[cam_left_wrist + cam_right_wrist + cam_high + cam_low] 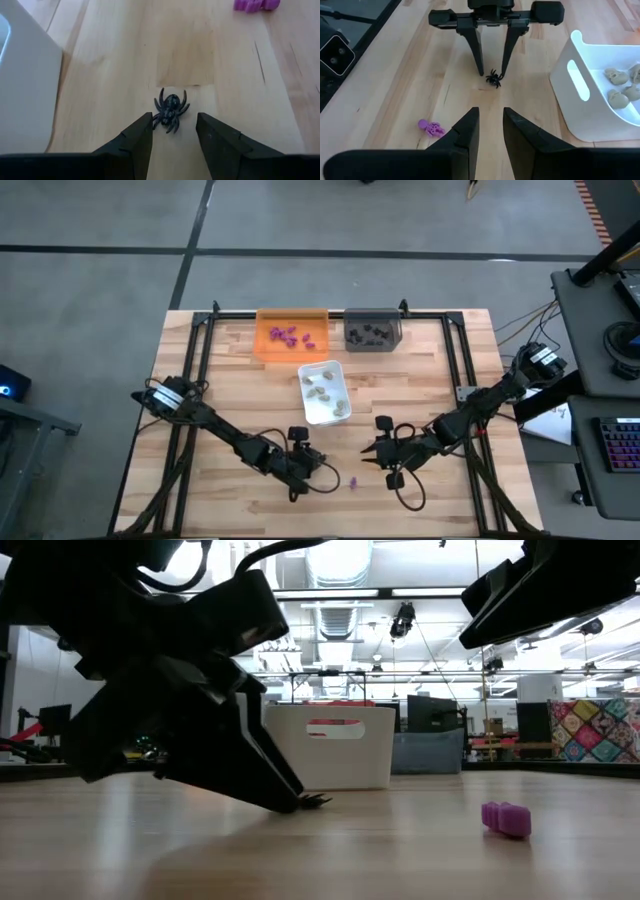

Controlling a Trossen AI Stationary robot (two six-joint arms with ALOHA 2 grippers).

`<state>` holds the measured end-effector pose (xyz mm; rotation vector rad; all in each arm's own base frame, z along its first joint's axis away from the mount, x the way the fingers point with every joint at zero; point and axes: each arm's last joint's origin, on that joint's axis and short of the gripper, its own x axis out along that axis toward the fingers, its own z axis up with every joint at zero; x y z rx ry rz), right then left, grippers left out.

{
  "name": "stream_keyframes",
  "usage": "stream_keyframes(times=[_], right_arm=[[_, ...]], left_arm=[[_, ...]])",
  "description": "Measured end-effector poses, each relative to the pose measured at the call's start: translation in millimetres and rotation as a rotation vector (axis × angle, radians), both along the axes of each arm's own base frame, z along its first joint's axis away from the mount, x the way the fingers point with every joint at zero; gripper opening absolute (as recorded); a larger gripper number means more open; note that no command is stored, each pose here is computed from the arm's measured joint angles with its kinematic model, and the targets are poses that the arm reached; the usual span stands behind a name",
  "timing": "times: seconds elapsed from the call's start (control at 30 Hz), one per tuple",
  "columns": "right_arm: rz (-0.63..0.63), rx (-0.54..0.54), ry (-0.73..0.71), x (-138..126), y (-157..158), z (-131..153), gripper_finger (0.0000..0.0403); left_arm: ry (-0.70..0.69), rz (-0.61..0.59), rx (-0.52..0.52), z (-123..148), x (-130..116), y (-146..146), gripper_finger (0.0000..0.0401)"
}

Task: Sort Halloween decoration
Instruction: Put the black spider toy into the black bin

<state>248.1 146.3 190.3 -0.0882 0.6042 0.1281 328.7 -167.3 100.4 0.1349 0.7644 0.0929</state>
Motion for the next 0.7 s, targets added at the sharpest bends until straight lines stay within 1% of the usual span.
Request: stream_keyframes(times=[0.13, 0.23, 0.7], right_arm=[[-0.001, 0.002, 0.0, 0.0, 0.0, 0.0, 0.0077], [-0.001, 0.002, 0.0, 0.0, 0.0, 0.0, 0.0077], [0.0, 0.0, 0.0, 0.0, 0.0, 0.0, 0.0077]], left_arm=[[-0.011, 0.017, 0.008, -3.7, 1.4, -0.3, 0.0138], [-0.014, 0.02, 0.012, -3.1, 1.3, -0.3, 0.0127], [-0.008, 0.016, 0.018, -2.7, 1.0, -0.3, 0.0048]])
